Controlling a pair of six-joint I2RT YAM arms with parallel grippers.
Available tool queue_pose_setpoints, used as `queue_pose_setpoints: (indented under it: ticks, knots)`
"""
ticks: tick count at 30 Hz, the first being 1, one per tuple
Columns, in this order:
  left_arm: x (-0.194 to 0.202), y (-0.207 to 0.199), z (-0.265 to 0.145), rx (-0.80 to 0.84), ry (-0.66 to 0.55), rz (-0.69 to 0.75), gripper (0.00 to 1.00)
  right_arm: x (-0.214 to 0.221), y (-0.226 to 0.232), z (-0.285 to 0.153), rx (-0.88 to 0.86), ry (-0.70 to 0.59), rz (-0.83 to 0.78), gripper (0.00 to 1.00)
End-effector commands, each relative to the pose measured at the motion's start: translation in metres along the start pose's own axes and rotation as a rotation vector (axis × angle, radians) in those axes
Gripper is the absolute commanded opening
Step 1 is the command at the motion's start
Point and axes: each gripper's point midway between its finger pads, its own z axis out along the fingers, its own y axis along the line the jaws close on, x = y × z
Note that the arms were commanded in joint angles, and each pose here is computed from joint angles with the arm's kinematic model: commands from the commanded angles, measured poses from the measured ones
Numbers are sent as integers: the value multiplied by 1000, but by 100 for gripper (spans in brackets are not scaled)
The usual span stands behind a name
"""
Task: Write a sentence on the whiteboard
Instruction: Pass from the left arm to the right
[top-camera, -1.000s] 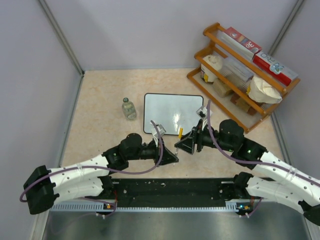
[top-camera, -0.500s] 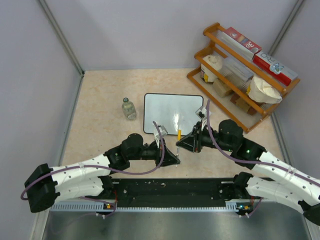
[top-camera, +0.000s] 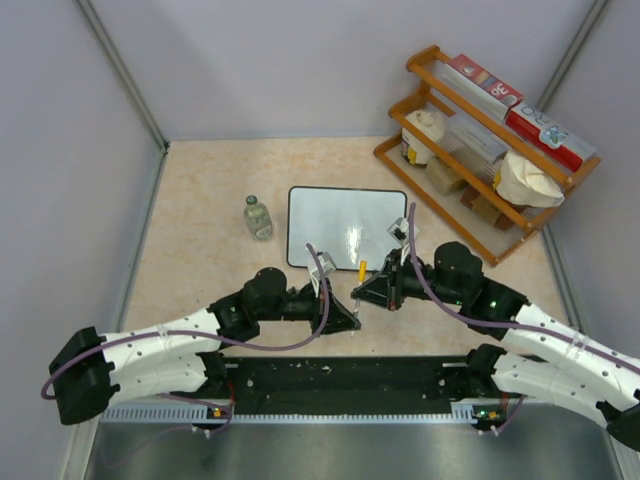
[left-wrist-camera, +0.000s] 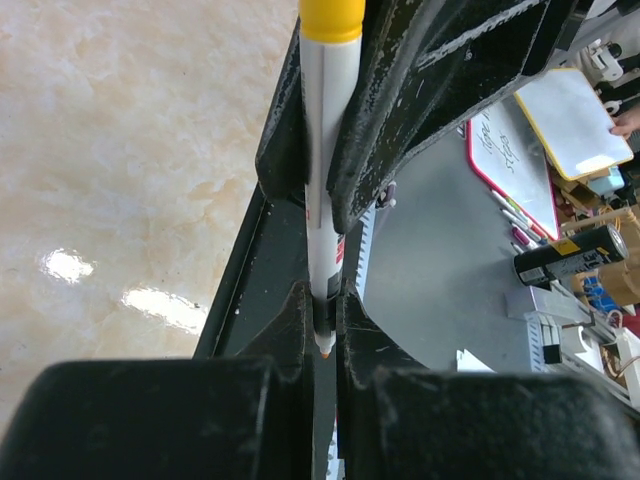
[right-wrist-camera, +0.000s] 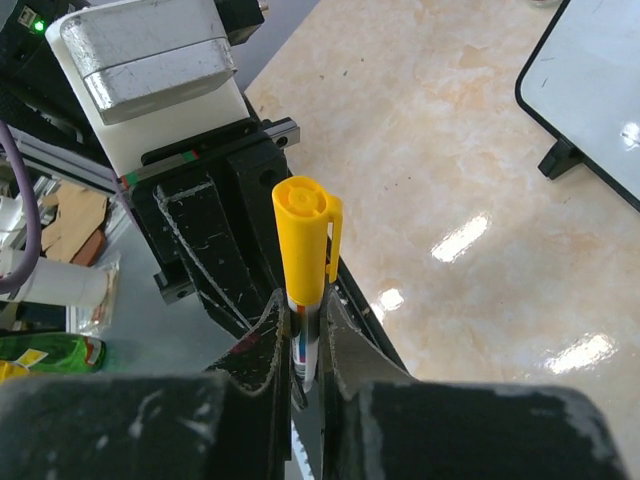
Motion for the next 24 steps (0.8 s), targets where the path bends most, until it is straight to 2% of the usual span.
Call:
queue_pose_setpoints:
  ticks: [1,24]
  knots:
    - [-23,-19,-1,53,-64,49,0,-3,14,-2,-64,-9,-15,0]
    - [-18,-6,-14,-21,-124,9,0,-3,-3,-6,17,-69,12,0]
